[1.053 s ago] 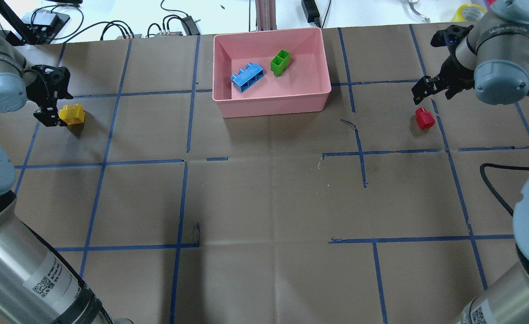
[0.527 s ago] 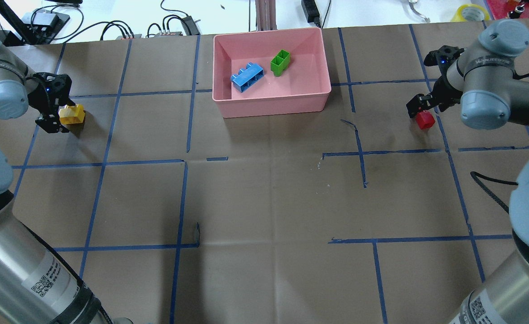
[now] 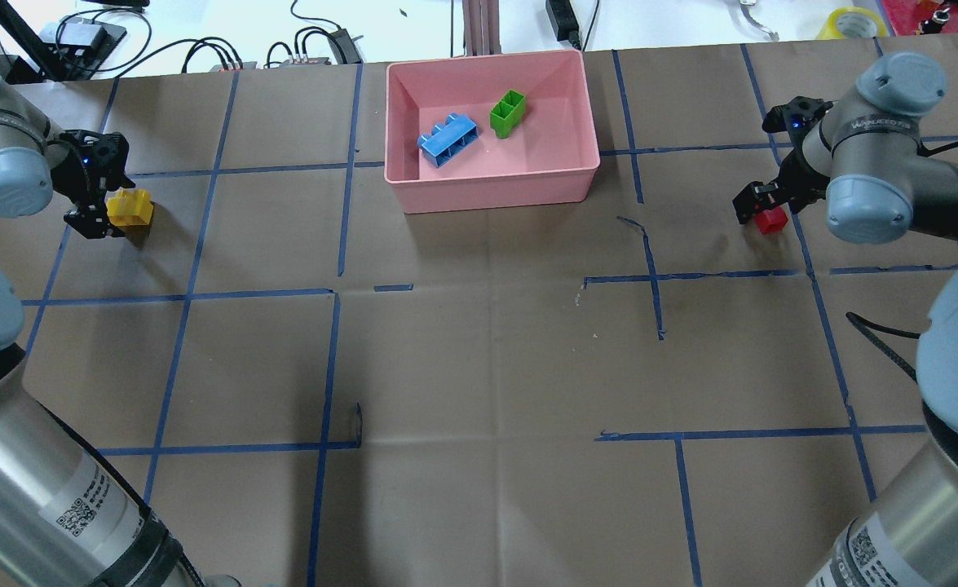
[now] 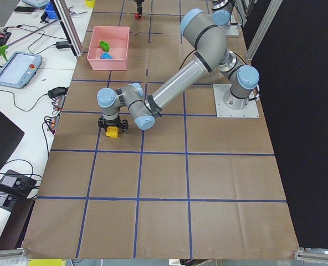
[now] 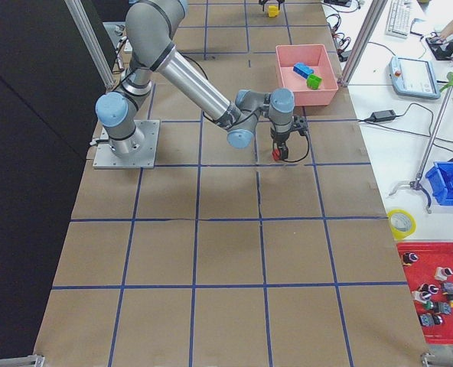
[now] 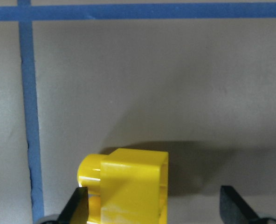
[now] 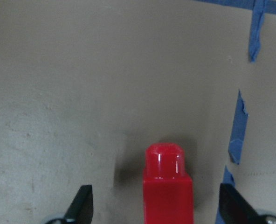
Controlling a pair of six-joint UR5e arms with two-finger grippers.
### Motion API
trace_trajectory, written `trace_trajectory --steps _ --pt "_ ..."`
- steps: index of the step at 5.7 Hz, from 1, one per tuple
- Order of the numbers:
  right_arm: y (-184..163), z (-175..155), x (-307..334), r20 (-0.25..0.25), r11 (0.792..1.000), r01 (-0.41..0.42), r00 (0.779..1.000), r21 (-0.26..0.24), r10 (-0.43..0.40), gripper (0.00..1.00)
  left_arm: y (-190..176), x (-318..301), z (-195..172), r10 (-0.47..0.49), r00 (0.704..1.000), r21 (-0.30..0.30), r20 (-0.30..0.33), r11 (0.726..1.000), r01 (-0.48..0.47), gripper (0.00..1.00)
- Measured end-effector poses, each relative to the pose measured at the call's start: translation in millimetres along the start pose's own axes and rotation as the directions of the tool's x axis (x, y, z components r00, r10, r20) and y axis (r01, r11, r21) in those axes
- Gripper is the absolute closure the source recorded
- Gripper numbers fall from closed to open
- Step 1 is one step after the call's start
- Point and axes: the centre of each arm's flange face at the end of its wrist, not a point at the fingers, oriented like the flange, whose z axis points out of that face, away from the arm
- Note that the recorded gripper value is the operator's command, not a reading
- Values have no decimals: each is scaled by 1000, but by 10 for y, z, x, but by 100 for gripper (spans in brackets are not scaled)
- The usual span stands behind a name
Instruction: Put all blocks into box
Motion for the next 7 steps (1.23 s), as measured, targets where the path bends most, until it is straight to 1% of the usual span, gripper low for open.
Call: trace_trajectory --steps 1,2,4,5,6,7 --pt "11 12 -1 1 1000 -1 1000 -9 1 91 14 -14 -7 1 1000 -3 6 1000 -1 1" --pt "13 13 -1 1 1000 -1 1000 -11 1 96 22 -19 7 1 1000 -3 7 1000 -1 1" --pt "-33 -76 15 -8 1000 1 1000 8 -1 96 21 -17 69 0 1000 4 1 1000 0 5" --pt "-121 -269 34 -21 999 0 1000 34 1 95 20 -17 82 3 1000 5 1 1000 -3 10" --pt "-265 -603 16 -17 999 -8 1000 39 9 95 22 -15 89 5 1000 7 1 1000 -5 17" --pt "-455 -959 -118 21 999 -36 999 15 36 94 15 -19 90 9 1000 18 7 1000 -9 29"
